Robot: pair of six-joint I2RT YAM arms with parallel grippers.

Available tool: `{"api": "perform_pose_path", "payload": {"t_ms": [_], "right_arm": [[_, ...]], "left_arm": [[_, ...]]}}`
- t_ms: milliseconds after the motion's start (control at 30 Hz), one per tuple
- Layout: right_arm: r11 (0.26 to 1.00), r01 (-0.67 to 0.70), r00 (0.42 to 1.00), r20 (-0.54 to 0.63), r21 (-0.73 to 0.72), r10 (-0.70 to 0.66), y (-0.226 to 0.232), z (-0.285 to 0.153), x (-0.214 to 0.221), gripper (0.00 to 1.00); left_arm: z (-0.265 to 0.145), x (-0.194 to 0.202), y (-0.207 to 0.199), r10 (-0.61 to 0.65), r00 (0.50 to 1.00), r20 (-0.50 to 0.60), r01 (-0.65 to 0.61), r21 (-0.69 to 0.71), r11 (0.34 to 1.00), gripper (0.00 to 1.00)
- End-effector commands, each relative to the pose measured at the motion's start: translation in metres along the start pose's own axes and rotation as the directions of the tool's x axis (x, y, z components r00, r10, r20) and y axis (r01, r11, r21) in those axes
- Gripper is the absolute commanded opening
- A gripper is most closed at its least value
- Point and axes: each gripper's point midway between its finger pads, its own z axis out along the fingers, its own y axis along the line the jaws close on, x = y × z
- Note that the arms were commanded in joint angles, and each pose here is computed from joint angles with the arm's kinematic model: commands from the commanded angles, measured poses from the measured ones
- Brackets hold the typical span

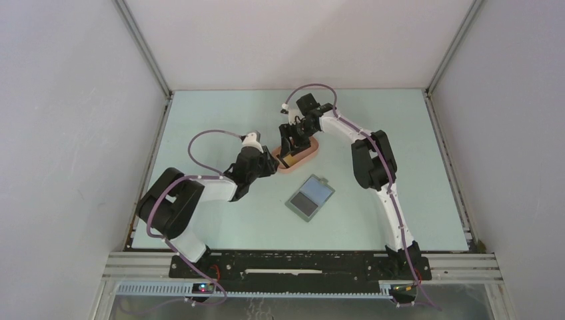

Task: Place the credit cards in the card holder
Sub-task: Pick up the credit card from the storage box.

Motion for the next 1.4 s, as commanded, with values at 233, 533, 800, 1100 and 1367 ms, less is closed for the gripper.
{"api": "perform_pose_path", "payload": {"t_ms": [233, 533, 800, 1100, 1367], "right_arm": [[1.0, -0.005, 1.0, -0.002, 0.002, 0.005, -0.001, 0.001, 0.001, 0.69], [1.0, 0.019, 1.0, 0.008, -0.001, -0.019, 0.004, -0.005, -0.003, 0.69], [0.998, 0.043, 0.997, 0.069, 0.035, -0.046, 0.006, -0.027, -0.013, 0.69], [0.995, 0.06, 0.99, 0.12, 0.079, -0.069, 0.009, -0.037, -0.019, 0.69], [0.983, 0.033, 0.986, 0.155, 0.179, -0.061, 0.004, -0.038, -0.02, 0.71]], "left_arm": [[0.006, -0.009, -0.001, 0.005, 1.0, 0.0, -0.005, -0.034, 0.999, 0.33], [0.008, -0.008, 0.0, 0.015, 1.0, -0.003, -0.015, -0.047, 0.999, 0.06], [0.005, -0.012, -0.001, 0.013, 0.999, 0.03, -0.011, -0.054, 0.998, 0.0], [-0.003, -0.017, 0.001, -0.021, 0.993, 0.112, 0.033, -0.106, 0.994, 0.0], [-0.006, -0.014, 0.001, -0.069, 0.985, 0.156, 0.092, -0.145, 0.985, 0.0]]}}
